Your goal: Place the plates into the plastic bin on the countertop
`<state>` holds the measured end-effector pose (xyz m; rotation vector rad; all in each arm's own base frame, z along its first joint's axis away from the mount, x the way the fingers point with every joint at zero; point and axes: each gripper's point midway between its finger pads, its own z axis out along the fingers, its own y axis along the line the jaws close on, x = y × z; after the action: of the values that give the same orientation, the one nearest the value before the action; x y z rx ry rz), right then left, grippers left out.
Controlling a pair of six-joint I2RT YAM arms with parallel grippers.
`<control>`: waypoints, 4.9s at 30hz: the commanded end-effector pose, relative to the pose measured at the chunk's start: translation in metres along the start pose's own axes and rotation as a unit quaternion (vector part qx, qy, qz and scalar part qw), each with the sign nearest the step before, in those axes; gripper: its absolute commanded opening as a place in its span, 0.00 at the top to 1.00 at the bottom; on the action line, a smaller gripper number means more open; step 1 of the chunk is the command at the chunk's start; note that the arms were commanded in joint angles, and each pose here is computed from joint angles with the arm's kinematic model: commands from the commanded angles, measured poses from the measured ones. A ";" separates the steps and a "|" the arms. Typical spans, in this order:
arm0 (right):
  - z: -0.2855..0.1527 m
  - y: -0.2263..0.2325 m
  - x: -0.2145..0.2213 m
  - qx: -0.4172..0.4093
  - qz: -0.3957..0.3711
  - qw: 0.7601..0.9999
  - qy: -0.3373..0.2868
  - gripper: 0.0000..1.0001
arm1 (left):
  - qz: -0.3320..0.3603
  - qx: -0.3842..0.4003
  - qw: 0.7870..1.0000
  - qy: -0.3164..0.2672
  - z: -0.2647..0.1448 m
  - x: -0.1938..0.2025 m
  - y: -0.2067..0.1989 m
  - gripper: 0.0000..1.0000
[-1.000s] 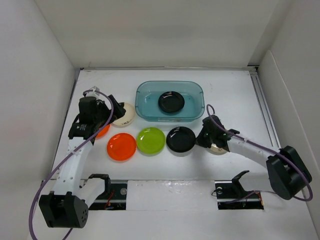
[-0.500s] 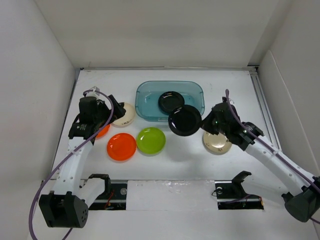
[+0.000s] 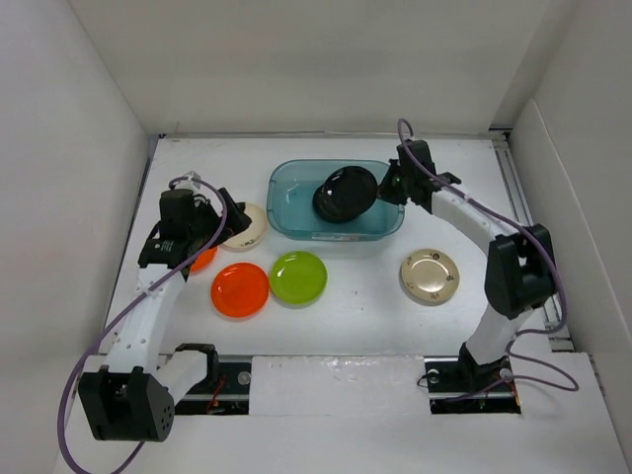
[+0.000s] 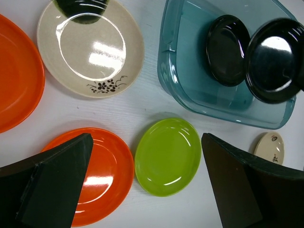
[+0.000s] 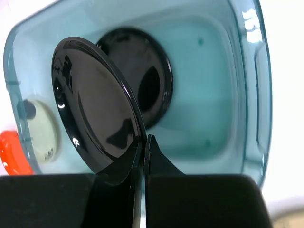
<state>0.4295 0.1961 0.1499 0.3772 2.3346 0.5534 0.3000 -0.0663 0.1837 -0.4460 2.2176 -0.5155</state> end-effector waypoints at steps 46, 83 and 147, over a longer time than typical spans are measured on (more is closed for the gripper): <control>-0.128 -0.238 0.095 0.188 0.319 0.928 -0.047 0.02 | 0.022 0.042 0.999 -0.027 -0.014 -0.011 -0.017 0.00; -0.167 -0.211 0.040 0.203 0.307 0.920 -0.135 1.00 | 0.007 0.005 0.998 -0.059 -0.024 -0.027 -0.010 0.00; -0.054 0.064 0.226 -0.256 -0.078 0.957 0.109 0.19 | -0.027 -0.036 0.998 -0.050 -0.005 -0.027 0.015 0.00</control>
<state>0.2048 0.2965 0.0461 -0.1484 2.5273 0.9643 0.3049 -0.0407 0.1873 -0.5611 2.1668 -0.4287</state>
